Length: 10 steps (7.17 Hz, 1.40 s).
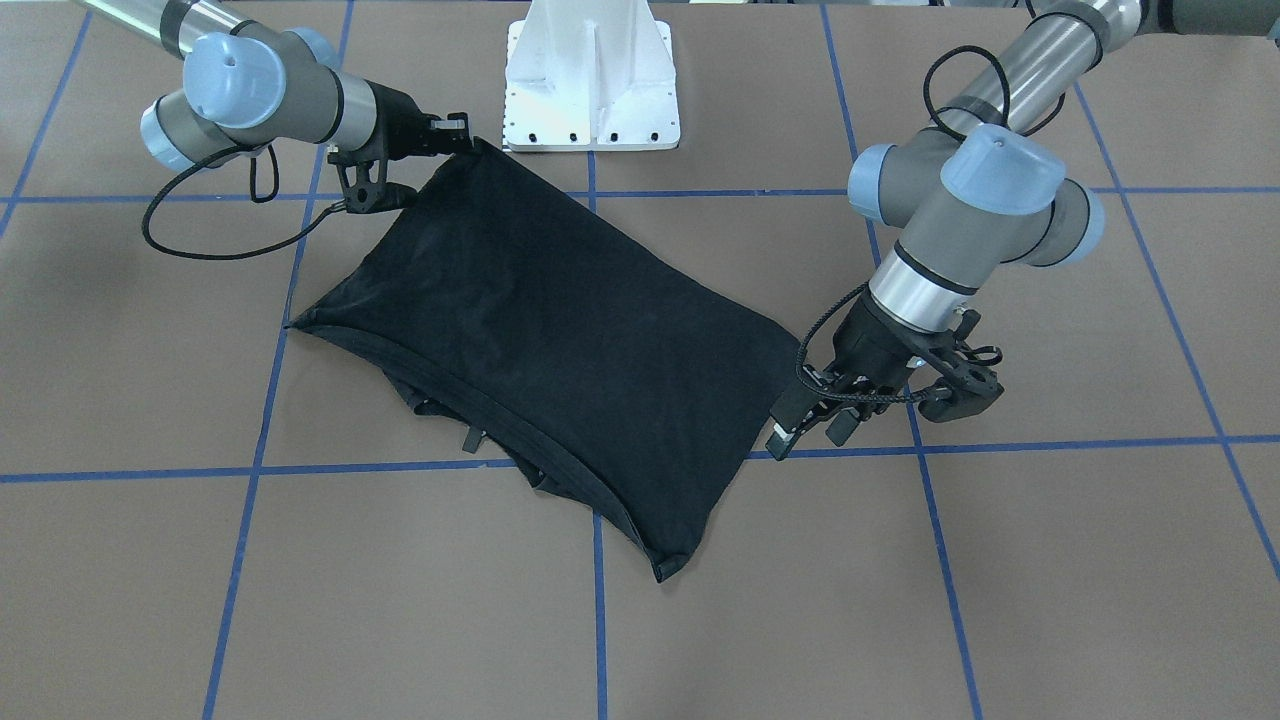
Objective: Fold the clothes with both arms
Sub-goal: 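Pull the corner toward the robot with right gripper while left approaches far corner, then grasp the shirt's far corner with the left gripper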
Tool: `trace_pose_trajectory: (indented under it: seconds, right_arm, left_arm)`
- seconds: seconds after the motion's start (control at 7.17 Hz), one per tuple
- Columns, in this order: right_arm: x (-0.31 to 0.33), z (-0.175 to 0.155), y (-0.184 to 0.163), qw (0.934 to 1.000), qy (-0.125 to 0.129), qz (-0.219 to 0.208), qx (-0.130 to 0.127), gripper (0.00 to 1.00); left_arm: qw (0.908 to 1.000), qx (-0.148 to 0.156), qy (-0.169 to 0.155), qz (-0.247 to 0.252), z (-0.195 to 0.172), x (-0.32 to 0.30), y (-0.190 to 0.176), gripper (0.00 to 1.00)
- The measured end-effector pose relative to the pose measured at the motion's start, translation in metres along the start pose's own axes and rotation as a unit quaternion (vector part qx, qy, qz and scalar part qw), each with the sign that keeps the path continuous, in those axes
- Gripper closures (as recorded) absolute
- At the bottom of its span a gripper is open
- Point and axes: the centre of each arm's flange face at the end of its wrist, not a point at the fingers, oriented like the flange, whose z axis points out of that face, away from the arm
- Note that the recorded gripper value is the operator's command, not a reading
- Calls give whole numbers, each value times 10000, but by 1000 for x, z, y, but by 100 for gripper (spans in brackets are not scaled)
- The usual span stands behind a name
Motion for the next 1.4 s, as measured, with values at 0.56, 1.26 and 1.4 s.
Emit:
trace_pose_trajectory:
  seconds: [0.56,1.26,1.4]
  right_arm:
    - [-6,26,29,9989,44,203,-427,0]
    - [-11,-41,-24,9944,-354,309,943,0]
    - [-10,-56,-35,9911,-420,334,1219,0]
  left_arm:
    - [9999,-101,27,47,1,-1,13,0]
    - [9979,-604,-212,129,-8,-68,82,0]
    - [9968,-725,-310,142,-8,-84,99,0]
